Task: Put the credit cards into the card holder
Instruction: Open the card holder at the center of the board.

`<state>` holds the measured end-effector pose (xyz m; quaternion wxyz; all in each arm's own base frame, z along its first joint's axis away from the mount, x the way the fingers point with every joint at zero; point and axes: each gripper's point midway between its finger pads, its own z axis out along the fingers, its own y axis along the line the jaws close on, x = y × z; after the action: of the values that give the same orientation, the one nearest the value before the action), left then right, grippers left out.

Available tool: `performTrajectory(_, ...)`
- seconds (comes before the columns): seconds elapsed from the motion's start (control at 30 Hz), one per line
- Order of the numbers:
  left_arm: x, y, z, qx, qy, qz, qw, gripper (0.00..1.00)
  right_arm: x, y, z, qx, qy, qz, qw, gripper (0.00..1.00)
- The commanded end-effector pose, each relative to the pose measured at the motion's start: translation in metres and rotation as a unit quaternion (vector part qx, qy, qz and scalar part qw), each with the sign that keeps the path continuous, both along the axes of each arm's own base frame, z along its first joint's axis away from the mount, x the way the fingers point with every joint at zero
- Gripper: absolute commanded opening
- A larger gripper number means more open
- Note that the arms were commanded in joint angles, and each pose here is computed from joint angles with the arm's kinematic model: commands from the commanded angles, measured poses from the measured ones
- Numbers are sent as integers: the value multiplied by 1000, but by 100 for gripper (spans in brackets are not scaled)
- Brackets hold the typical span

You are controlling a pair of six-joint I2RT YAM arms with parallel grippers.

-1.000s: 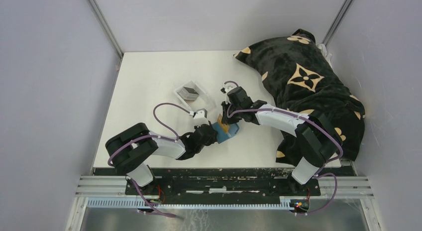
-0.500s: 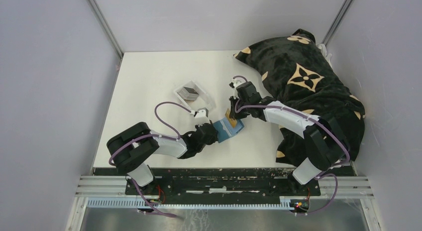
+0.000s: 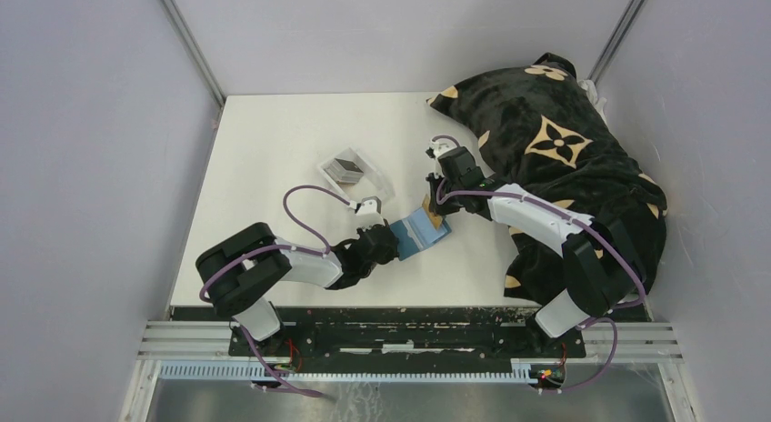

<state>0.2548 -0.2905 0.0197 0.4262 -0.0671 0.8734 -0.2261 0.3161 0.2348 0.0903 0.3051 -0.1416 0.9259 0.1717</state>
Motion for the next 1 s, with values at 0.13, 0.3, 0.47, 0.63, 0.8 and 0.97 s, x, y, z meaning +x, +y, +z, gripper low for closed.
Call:
performTrajectory(0.13, -13, 24, -35, 74, 36, 1, 997, 3, 20, -23, 19, -56, -56, -28, 996, 1)
performTrajectory(0.3, -13, 24, -36, 75, 38, 1, 996, 3, 24, -30, 20, -77, -64, -37, 994, 1)
performTrajectory(0.47, -13, 24, -37, 75, 38, 1, 996, 3, 25, -30, 16, -82, -60, -36, 994, 1)
performTrajectory(0.63, -14, 23, -37, 75, 39, 0, 996, 3, 24, -23, 8, -68, -51, -26, 996, 1)
performTrajectory(0.8, -14, 24, -39, 75, 40, 0, 996, 3, 21, -18, -1, -59, -39, -19, 997, 1)
performTrajectory(0.97, -14, 24, -39, 75, 39, 0, 996, 3, 21, -16, -8, -61, -33, -16, 997, 1)
